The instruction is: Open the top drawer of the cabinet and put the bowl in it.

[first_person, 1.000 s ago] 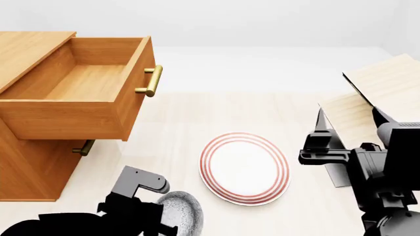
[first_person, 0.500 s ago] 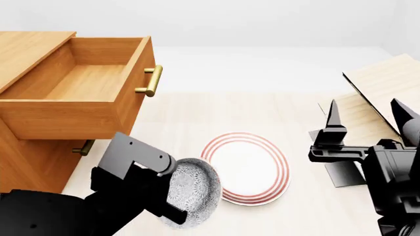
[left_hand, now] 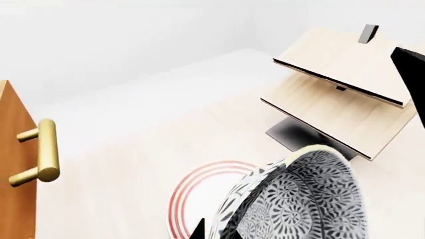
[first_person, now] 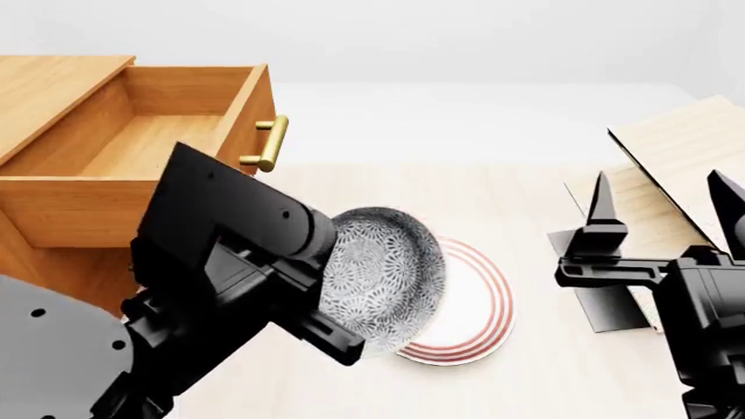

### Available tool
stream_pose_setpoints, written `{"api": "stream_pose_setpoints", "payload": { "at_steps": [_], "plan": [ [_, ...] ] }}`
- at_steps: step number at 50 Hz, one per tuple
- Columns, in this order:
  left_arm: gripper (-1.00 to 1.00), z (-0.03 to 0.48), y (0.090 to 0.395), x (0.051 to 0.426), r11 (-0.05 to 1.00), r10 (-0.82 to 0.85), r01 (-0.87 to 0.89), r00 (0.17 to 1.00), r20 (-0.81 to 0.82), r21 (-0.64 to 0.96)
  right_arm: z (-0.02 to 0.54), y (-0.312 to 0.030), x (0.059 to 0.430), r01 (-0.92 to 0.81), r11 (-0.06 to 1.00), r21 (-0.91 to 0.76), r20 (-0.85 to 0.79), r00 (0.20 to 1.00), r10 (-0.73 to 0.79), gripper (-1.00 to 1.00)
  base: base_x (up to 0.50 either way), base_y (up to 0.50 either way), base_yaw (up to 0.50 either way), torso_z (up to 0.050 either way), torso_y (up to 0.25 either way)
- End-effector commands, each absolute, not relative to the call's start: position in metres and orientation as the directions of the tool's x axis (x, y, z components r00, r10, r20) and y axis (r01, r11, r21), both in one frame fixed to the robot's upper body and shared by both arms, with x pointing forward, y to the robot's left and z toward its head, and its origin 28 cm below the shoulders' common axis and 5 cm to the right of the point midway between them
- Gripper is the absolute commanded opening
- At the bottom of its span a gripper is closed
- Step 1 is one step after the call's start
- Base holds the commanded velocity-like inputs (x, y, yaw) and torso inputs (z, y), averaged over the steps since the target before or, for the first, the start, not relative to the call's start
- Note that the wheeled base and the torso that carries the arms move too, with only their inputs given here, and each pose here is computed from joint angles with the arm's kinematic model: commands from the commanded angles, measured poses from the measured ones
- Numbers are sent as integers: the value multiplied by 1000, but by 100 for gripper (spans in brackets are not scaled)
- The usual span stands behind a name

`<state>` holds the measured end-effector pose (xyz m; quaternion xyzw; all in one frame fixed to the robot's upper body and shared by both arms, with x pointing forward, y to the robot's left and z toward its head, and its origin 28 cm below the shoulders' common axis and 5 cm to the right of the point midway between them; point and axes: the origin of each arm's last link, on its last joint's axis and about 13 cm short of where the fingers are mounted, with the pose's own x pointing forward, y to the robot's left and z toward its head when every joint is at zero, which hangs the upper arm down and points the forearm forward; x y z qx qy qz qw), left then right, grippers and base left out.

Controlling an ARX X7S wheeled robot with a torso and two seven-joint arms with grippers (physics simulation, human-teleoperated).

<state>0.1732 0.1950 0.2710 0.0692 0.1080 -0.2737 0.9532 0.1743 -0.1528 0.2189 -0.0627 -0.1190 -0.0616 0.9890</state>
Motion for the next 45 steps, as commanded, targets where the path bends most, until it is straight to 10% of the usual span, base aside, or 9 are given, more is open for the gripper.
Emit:
{"api": "stream_pose_setpoints", "payload": {
  "at_steps": [1, 45],
  "plan": [
    [-100, 309, 193, 172, 849, -516, 524, 850, -102, 67, 219, -154, 173, 140, 984, -107, 245, 963, -111, 100, 0, 0, 0, 0, 0],
    [-100, 416, 226, 253, 968, -113, 127, 991, 76, -218, 217, -156, 172, 150, 984, -100, 245, 962, -122, 100, 0, 0, 0, 0, 0]
  ]
}}
